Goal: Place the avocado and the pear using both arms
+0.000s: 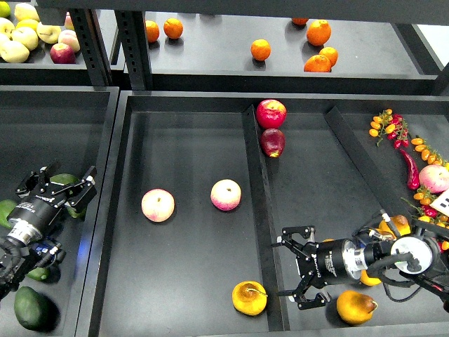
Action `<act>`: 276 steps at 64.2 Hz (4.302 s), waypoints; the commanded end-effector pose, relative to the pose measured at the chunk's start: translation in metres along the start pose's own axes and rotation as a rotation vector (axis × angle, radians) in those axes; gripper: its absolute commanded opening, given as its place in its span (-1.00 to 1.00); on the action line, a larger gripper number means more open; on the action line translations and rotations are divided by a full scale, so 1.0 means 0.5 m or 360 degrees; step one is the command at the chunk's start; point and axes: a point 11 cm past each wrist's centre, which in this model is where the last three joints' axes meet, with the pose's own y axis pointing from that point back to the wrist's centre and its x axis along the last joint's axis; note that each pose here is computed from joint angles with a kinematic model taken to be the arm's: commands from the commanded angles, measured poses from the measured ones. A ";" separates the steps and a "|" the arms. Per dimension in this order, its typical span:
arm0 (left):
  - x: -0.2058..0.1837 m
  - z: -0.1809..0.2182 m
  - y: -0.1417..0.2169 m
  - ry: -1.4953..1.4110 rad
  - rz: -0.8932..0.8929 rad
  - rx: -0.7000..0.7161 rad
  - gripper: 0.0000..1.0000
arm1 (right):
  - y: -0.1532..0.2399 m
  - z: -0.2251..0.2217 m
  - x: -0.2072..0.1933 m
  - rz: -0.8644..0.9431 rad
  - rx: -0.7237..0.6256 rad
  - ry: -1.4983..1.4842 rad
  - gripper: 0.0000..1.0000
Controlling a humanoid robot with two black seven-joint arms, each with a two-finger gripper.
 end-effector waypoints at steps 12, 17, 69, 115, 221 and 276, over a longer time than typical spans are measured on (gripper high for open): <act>-0.064 -0.035 -0.067 -0.0234 -0.0055 0.0187 0.99 | -0.032 0.022 -0.003 0.0031 -0.0092 0.0109 1.00; -0.070 -0.048 -0.070 -0.0307 -0.0050 0.0247 0.99 | -0.033 0.022 -0.002 0.0032 -0.0095 0.0109 1.00; -0.137 -0.182 -0.046 -0.0290 -0.0366 0.0434 0.99 | -0.069 0.036 0.014 0.0089 -0.0161 0.0129 0.99; -0.099 -0.241 -0.003 -0.0213 -0.0380 0.0438 0.99 | -0.130 0.023 0.017 0.0128 -0.0163 0.0094 0.99; -0.097 -0.233 0.016 -0.0197 -0.0386 0.0399 0.99 | -0.210 0.033 -0.001 0.0116 -0.0164 -0.0006 0.02; -0.086 -0.236 0.020 -0.0187 -0.0364 0.0400 0.99 | -0.078 -0.097 0.026 0.0030 0.0307 -0.0183 -0.38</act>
